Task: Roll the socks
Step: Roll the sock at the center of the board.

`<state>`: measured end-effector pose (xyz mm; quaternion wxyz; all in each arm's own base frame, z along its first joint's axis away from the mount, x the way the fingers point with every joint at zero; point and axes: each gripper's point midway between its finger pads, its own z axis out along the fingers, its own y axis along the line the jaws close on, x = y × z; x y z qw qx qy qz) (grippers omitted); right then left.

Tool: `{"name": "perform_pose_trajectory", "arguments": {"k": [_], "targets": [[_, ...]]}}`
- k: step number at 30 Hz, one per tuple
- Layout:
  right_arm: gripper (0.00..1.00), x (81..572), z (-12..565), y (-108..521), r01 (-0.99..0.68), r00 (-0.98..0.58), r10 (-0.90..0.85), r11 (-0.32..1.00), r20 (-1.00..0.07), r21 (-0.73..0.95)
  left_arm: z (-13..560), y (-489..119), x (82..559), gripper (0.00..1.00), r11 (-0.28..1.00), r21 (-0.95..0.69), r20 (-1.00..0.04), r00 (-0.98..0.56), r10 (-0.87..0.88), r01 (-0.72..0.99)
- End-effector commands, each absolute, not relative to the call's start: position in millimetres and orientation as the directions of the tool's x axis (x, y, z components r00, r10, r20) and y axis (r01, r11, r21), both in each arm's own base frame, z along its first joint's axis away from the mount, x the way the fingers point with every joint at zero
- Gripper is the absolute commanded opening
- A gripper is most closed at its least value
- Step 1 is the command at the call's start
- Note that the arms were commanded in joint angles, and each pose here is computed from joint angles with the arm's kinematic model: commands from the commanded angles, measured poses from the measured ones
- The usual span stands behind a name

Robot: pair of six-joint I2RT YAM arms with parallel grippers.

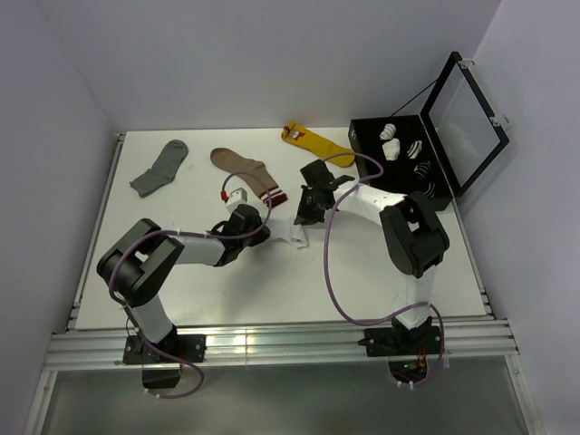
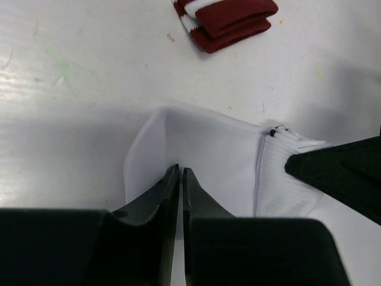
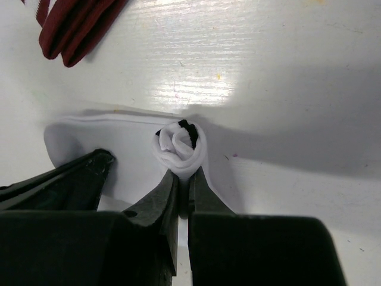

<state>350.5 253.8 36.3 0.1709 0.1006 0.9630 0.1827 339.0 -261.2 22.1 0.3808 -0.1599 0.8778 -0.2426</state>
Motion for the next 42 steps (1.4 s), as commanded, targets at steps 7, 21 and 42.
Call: {"name": "perform_pose_trajectory", "arguments": {"k": [7,21,42], "targets": [[0.0,358,59,239,0.167,-0.899,0.306,0.902,-0.314,0.399,-16,-238,303,0.14,0.891,-0.413,-0.562,-0.717,-0.411,-0.187],[0.0,340,1,225,0.194,-0.931,0.27,0.936,-0.247,0.292,31,-253,308,0.32,0.884,-0.46,-0.662,-0.63,-0.405,-0.085],[0.0,341,8,232,0.189,-0.936,0.261,0.938,-0.237,0.29,69,-354,303,0.61,0.948,-0.255,-0.827,-0.551,-0.112,0.19]]}}
